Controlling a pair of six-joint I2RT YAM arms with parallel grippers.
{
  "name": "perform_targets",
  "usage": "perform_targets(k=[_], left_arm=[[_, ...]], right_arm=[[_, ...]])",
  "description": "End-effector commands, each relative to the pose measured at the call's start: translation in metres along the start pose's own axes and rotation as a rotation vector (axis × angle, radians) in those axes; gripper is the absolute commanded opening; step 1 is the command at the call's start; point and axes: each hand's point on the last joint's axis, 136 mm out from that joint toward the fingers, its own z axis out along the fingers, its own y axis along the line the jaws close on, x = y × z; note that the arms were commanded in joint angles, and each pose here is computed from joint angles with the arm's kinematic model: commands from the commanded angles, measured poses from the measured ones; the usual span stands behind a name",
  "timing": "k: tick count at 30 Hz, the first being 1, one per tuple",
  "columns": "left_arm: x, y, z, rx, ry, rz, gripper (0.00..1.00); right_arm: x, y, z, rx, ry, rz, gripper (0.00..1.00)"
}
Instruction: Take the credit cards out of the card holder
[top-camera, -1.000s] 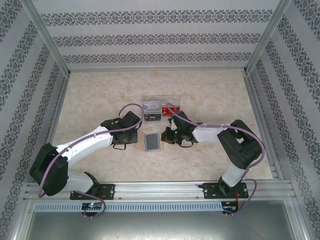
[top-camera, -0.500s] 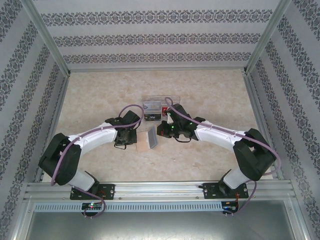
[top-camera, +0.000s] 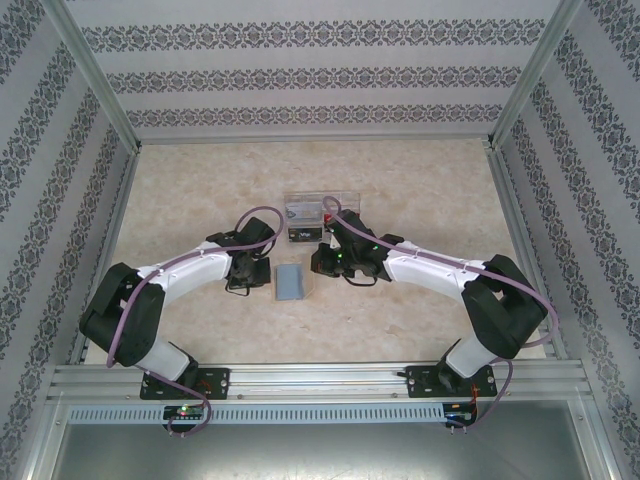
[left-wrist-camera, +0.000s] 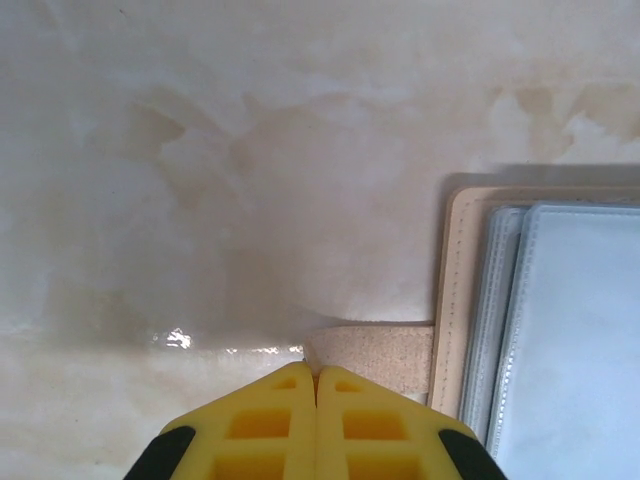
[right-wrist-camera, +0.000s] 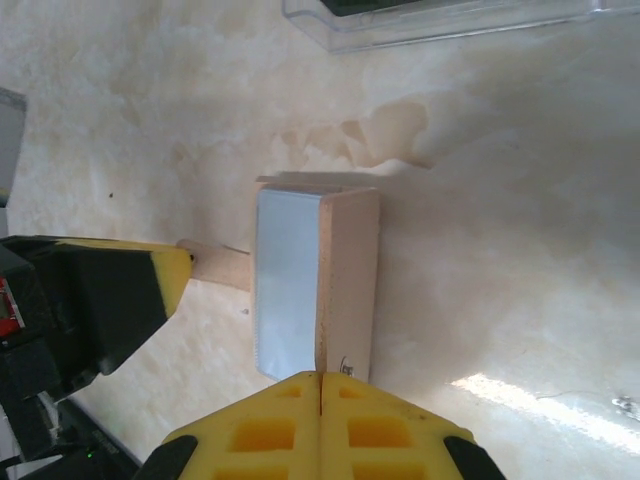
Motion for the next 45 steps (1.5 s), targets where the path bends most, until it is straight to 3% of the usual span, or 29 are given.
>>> perform_targets(k=[1,2,5,9,14,17,20,23,25,31,40,45], left_arm=[[-0.011,0.005,-0.006,-0.002,-0.019,0.015,0.0],[-0.013,0.005,-0.008,-0.001,-0.02,0.012,0.04],[-0.018,-0.002,-0.02,0.039,-0.03,0.013,0.32],[-0.026,-0.01,-0.042,0.091,-0.07,-0.002,0.4],[-0.03,-0.036,-0.069,0.265,-0.109,-0.061,0.44],[-0.025,-0.057,-0.071,0.41,-0.104,-0.083,0.47],[-0.022,-0.062,-0.064,0.454,-0.086,-0.116,0.49],[-0.018,-0.063,-0.055,0.456,-0.06,-0.126,0.52],[-0.018,-0.05,-0.05,0.371,-0.06,-0.145,0.54],[-0.023,-0.015,-0.067,0.218,-0.164,-0.152,0.66],[-0.024,-0.079,-0.069,0.51,-0.095,-0.061,0.59],[-0.016,-0.078,-0.044,0.458,-0.036,-0.051,0.58]], right_arm=[[-0.001,-0.026,0.0,0.076,-0.035,0.047,0.0],[-0.001,-0.029,0.0,0.085,-0.042,0.052,0.0],[0.0,-0.038,0.001,0.106,-0.062,0.062,0.0],[0.002,-0.049,0.006,0.133,-0.071,0.08,0.0],[0.004,-0.053,0.013,0.137,-0.066,0.086,0.0],[0.005,-0.057,0.016,0.14,-0.07,0.093,0.0],[0.006,-0.057,0.018,0.136,-0.067,0.094,0.0],[0.006,-0.057,0.019,0.134,-0.067,0.096,0.0],[0.006,-0.057,0.02,0.133,-0.063,0.095,0.0],[0.004,-0.057,0.017,0.137,-0.069,0.089,0.0],[0.004,-0.056,0.018,0.132,-0.062,0.09,0.0],[0.004,-0.058,0.018,0.134,-0.061,0.091,0.0]])
